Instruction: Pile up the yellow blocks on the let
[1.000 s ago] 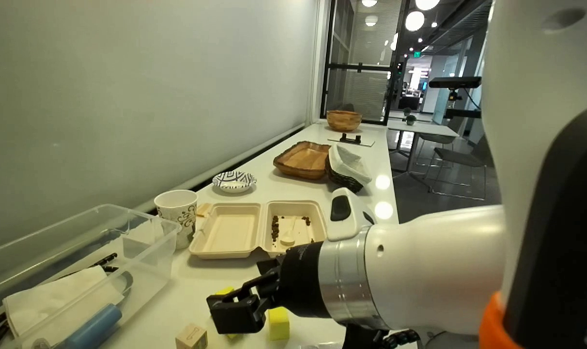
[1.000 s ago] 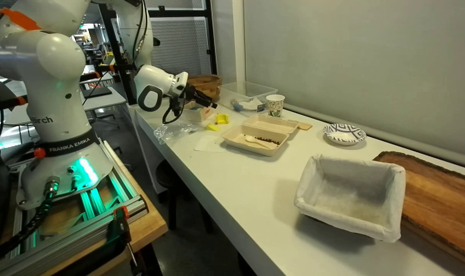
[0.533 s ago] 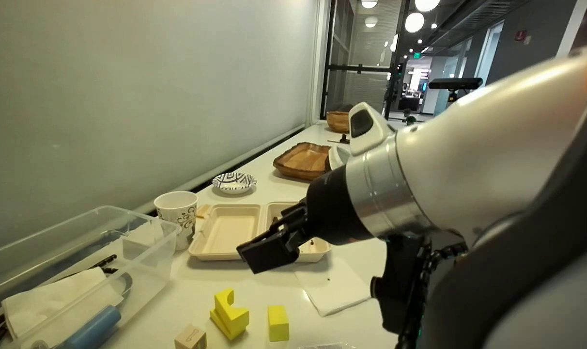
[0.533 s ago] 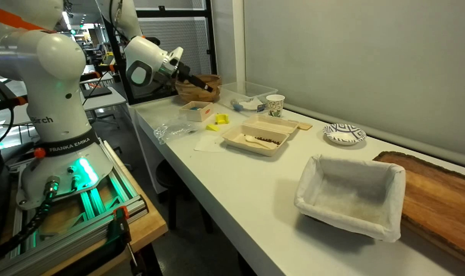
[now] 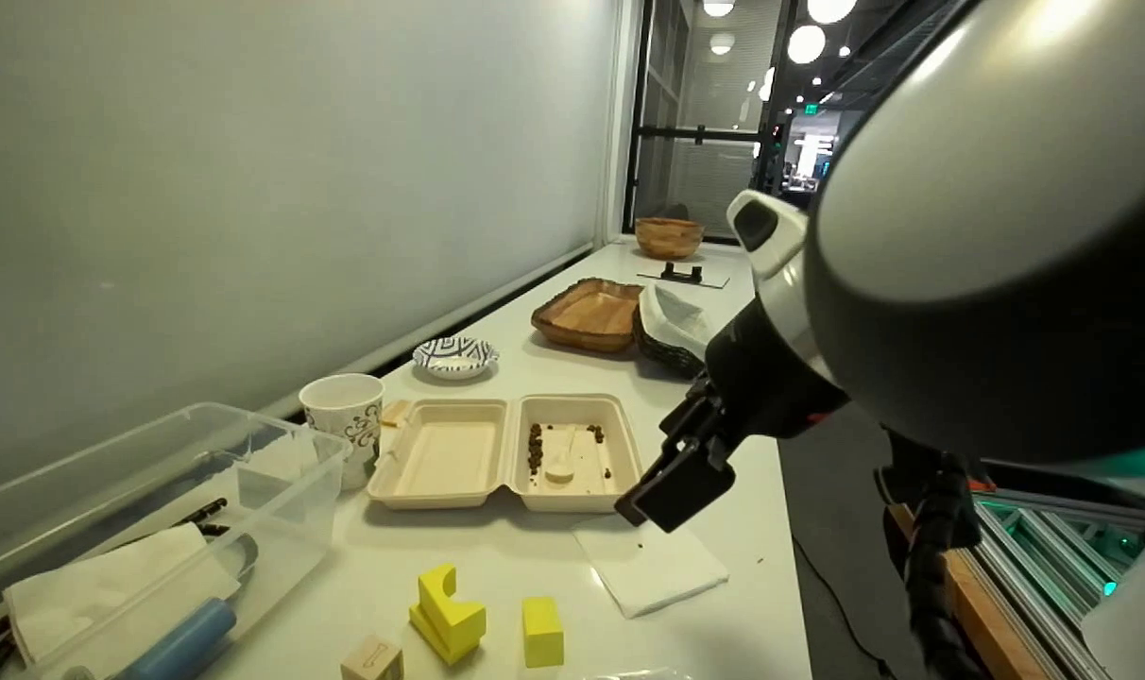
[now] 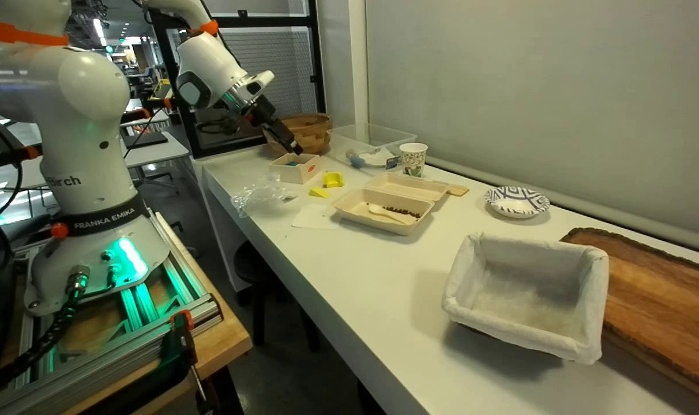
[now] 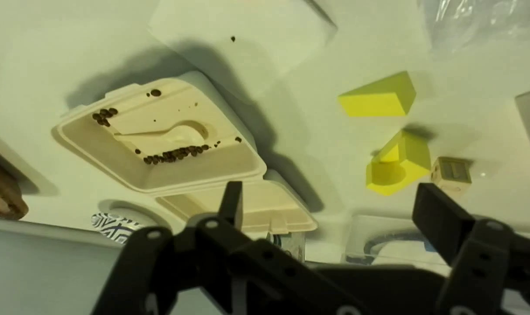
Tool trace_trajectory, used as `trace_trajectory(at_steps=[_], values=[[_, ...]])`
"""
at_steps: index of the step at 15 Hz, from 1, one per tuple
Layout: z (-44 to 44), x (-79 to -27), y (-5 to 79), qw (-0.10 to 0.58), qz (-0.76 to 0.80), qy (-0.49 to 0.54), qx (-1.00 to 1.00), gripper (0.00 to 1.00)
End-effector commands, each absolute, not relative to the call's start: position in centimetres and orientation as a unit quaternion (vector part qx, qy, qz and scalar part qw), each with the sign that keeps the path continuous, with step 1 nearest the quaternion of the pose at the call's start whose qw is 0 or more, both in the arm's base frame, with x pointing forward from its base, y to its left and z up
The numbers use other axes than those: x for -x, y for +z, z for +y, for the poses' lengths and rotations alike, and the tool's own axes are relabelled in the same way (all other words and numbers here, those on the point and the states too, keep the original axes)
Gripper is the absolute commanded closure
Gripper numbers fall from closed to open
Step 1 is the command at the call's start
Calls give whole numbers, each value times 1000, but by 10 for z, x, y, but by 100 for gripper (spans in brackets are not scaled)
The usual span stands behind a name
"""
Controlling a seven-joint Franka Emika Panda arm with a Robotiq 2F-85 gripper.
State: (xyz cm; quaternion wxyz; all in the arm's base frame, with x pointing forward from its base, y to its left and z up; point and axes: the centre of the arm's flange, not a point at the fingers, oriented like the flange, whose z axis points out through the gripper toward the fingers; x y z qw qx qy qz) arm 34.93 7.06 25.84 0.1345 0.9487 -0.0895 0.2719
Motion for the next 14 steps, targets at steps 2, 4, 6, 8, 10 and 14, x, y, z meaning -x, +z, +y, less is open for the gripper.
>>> trace_trajectory(at_steps=[2,4,6,8,10,14], values=[[70,-351,262,104,-72,258,-958,0],[66,-357,271,78,-64,259,-961,0],[64,-358,276,71,-63,263,-960,0],[65,-360,272,68,-56,252,-964,0],[60,-369,263,54,-32,232,-971,0],[44,-392,236,6,8,192,-981,0]])
